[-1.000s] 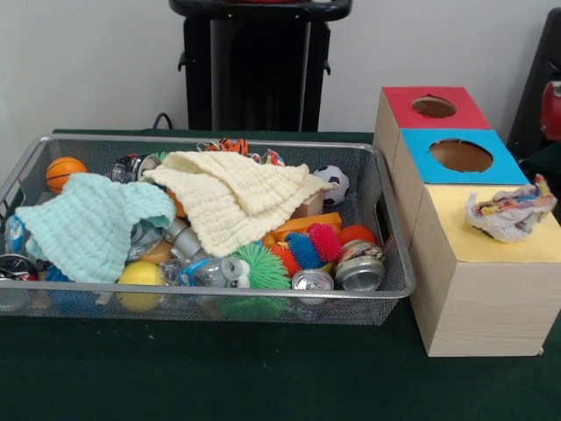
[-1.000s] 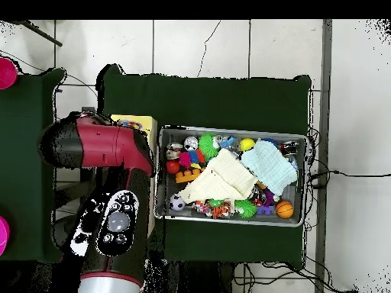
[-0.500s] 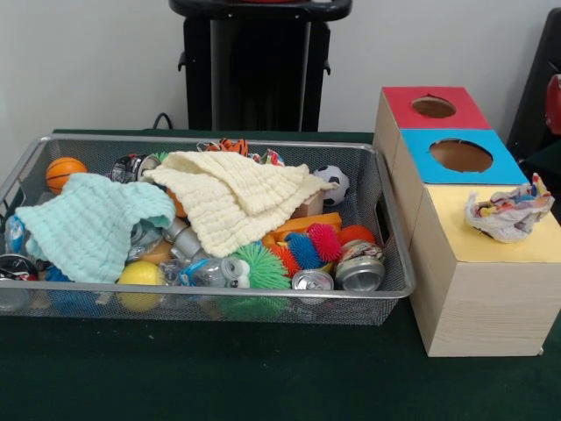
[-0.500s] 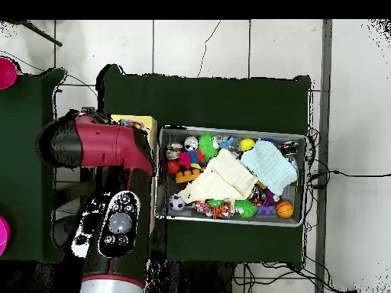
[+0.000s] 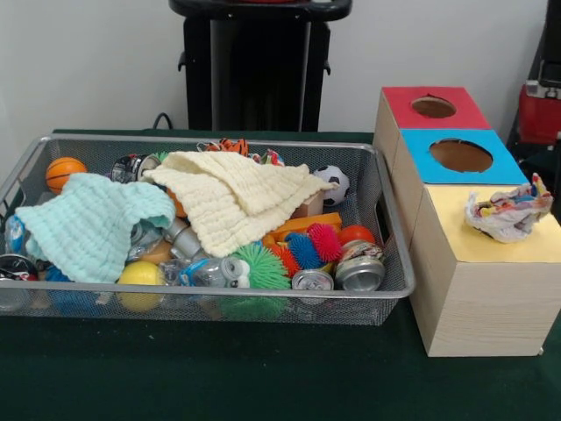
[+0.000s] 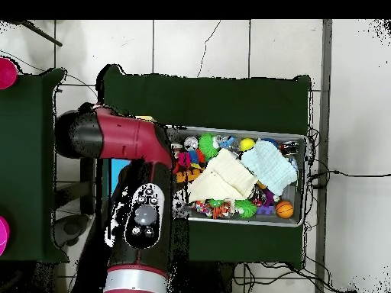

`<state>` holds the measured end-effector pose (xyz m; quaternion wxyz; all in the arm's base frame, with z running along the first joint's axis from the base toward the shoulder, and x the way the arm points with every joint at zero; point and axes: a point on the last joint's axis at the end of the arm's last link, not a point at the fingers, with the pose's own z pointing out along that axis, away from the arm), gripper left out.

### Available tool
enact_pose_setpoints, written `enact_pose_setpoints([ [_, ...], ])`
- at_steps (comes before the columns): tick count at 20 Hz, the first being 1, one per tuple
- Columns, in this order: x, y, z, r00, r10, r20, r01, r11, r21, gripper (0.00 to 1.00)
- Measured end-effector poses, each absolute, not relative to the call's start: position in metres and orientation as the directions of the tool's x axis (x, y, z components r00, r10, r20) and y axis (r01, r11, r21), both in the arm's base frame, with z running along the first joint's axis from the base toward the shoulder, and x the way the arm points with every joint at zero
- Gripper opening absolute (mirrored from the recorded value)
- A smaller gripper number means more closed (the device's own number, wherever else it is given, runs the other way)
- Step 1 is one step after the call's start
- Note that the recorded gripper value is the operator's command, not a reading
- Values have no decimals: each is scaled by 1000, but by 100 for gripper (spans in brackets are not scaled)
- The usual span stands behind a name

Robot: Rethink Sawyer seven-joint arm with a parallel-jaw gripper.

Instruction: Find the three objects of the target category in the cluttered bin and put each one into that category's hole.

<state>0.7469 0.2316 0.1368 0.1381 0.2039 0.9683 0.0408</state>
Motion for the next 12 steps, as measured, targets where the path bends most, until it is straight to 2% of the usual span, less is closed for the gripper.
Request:
enact_pose_setpoints([
  [2, 757, 203, 142, -863, 437, -254, 413, 899, 144, 0],
  [12, 778, 133, 173, -823, 497, -276, 469, 868, 165, 0],
])
